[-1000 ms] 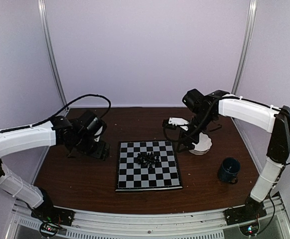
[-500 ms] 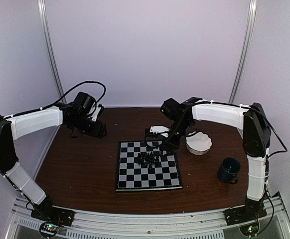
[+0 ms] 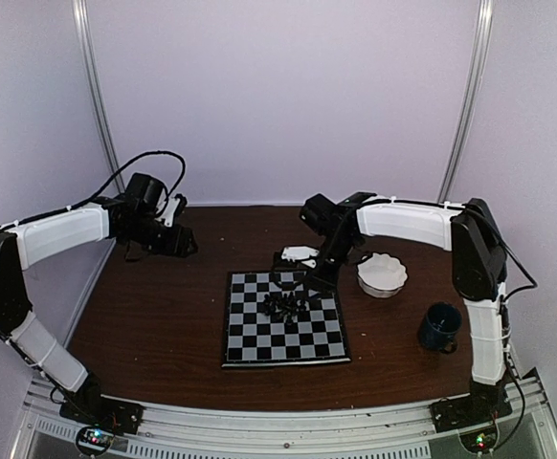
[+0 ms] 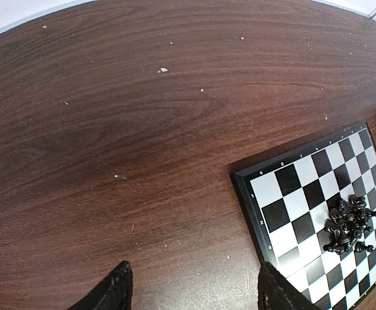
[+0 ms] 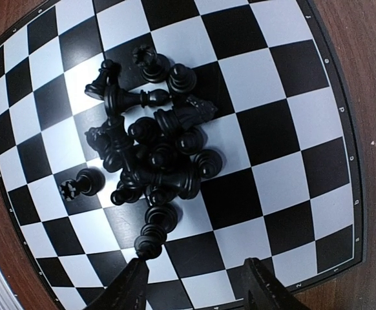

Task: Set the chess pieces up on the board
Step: Pick up the king from the chessboard.

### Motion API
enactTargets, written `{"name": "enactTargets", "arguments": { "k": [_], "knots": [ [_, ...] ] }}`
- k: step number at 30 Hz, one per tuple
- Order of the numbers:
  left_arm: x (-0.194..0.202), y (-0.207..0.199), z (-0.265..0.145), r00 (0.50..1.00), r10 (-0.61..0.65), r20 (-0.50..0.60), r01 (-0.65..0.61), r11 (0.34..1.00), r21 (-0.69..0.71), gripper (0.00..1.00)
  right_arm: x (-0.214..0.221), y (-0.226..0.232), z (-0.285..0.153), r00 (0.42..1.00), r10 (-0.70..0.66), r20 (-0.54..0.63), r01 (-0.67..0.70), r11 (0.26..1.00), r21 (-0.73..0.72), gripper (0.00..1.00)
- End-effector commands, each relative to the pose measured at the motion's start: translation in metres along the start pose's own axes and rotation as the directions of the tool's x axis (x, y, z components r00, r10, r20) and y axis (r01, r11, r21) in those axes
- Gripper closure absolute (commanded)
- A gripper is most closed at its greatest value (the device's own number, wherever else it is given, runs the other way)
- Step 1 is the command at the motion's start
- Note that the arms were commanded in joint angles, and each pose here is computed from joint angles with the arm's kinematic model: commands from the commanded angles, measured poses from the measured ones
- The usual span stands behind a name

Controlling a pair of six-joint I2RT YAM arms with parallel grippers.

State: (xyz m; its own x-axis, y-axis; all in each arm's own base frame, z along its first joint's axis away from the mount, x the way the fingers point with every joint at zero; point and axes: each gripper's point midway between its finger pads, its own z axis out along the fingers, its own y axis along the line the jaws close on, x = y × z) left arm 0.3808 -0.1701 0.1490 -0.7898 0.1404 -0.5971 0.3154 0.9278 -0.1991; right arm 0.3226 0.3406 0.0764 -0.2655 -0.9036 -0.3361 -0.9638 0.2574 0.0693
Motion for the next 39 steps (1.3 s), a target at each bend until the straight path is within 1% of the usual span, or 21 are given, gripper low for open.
{"name": "enactTargets", "arguments": {
  "k": [1, 12, 17, 21, 28, 34, 39],
  "knots": [
    [-0.014, -0.001, -0.009, 0.998, -0.002, 0.063, 0.001, 1.000, 0.020, 0.34, -0.012, -0.005, -0.002, 1.000, -0.008, 0.020, 0.008, 1.000, 0.023, 0.48],
    [-0.014, -0.001, -0.011, 0.998, -0.003, 0.065, 0.001, 1.000, 0.027, 0.36, -0.014, 0.015, 0.006, 0.999, -0.028, 0.016, 0.028, 0.999, -0.038, 0.54],
    [-0.014, -0.001, -0.011, 0.998, -0.002, 0.064, 0.000, 1.000, 0.030, 0.37, -0.015, 0.025, 0.003, 0.998, -0.047, 0.033, 0.049, 0.996, -0.081, 0.55],
    [-0.013, -0.001, -0.011, 0.998, -0.002, 0.060, 0.000, 1.000, 0.031, 0.37, -0.014, 0.025, 0.006, 0.998, -0.054, 0.026, 0.056, 0.996, -0.076, 0.55],
    [-0.011, -0.001, -0.009, 0.999, -0.001, 0.052, -0.001, 0.999, 0.033, 0.37, -0.015, 0.024, 0.013, 0.999, -0.047, 0.019, 0.049, 0.995, -0.081, 0.64],
    [-0.011, -0.002, -0.007, 0.999, 0.000, 0.044, -0.002, 0.999, 0.040, 0.38, -0.013, 0.023, 0.017, 0.999, -0.048, 0.010, 0.048, 0.996, -0.079, 0.67],
    [-0.010, -0.002, -0.007, 0.999, 0.002, 0.042, -0.004, 0.999, 0.040, 0.38, -0.014, 0.023, 0.020, 0.999, -0.044, 0.011, 0.045, 0.996, -0.080, 0.72]
  ]
}}
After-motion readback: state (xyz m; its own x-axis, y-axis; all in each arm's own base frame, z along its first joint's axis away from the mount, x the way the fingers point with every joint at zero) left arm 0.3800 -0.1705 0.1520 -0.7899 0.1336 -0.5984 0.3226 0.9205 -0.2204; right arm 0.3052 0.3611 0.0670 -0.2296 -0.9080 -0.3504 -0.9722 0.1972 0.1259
